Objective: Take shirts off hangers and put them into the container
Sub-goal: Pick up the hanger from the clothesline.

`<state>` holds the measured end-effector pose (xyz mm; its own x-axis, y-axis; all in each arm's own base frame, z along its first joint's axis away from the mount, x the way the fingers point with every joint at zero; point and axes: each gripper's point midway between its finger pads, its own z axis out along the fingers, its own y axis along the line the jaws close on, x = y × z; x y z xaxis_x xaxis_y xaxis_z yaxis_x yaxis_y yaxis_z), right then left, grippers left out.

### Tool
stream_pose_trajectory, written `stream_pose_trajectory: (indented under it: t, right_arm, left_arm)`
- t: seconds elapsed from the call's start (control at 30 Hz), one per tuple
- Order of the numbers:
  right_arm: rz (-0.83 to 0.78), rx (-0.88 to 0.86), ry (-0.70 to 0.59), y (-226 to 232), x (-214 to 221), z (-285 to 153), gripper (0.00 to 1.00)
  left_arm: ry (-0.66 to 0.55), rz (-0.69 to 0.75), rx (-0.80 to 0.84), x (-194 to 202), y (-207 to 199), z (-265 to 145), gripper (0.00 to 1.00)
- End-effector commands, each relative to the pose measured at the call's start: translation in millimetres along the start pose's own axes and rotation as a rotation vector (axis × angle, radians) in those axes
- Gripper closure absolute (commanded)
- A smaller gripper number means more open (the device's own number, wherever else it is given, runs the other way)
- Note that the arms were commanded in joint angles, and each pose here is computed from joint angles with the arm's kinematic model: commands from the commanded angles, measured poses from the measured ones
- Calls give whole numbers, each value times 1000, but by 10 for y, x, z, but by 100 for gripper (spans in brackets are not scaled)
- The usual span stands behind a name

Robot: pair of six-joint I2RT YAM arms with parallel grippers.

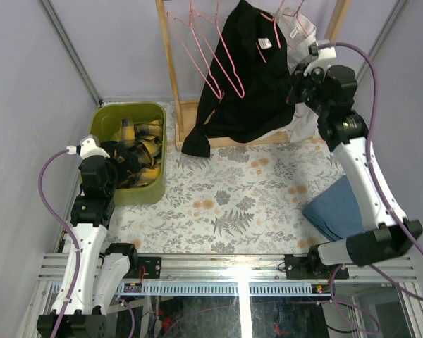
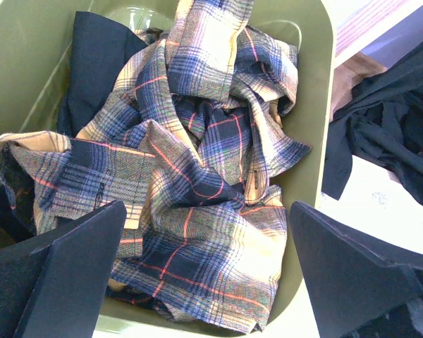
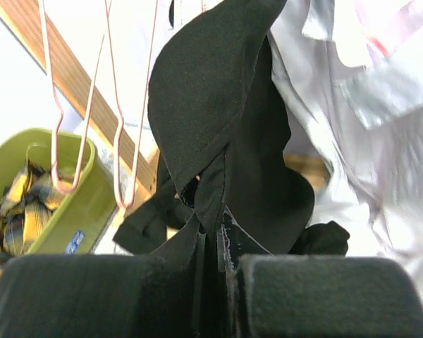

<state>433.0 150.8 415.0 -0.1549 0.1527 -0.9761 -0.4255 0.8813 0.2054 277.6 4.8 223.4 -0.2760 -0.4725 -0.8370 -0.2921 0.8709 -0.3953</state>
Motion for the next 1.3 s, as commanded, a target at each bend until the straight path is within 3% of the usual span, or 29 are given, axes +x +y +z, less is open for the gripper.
stream_pose_trajectory:
  t: [0.0,0.17,0.4,0.67,0.93,1.13,1.27]
  right_arm:
    - [-68,17,21,93,8,-550,100]
    - [-65,44,95,187,108,-1165,100]
    - [-196,153,-156,267,-521,-2219,100]
    - [-337,96,-248,581,-846,-3021,100]
    - [-427,14,-199,736,-745,-3205,100]
    - [-545,-350,-117,1223,-290,-3168,100]
    - [-563,-448,-108,1353,-174,-3207,100]
  left_arm:
    - [-60,-8,13,-126,-35,11,0]
    - [-55,-6,13,-124,-37,10,0]
    - [-65,-11,16,-141,-40,-11,0]
    - [-59,-10,22,-129,-52,-5,0]
    - [-52,-10,28,-112,-63,4,0]
    - [-51,-8,30,-111,-64,3,0]
    - [-63,-12,27,-128,-55,-16,0]
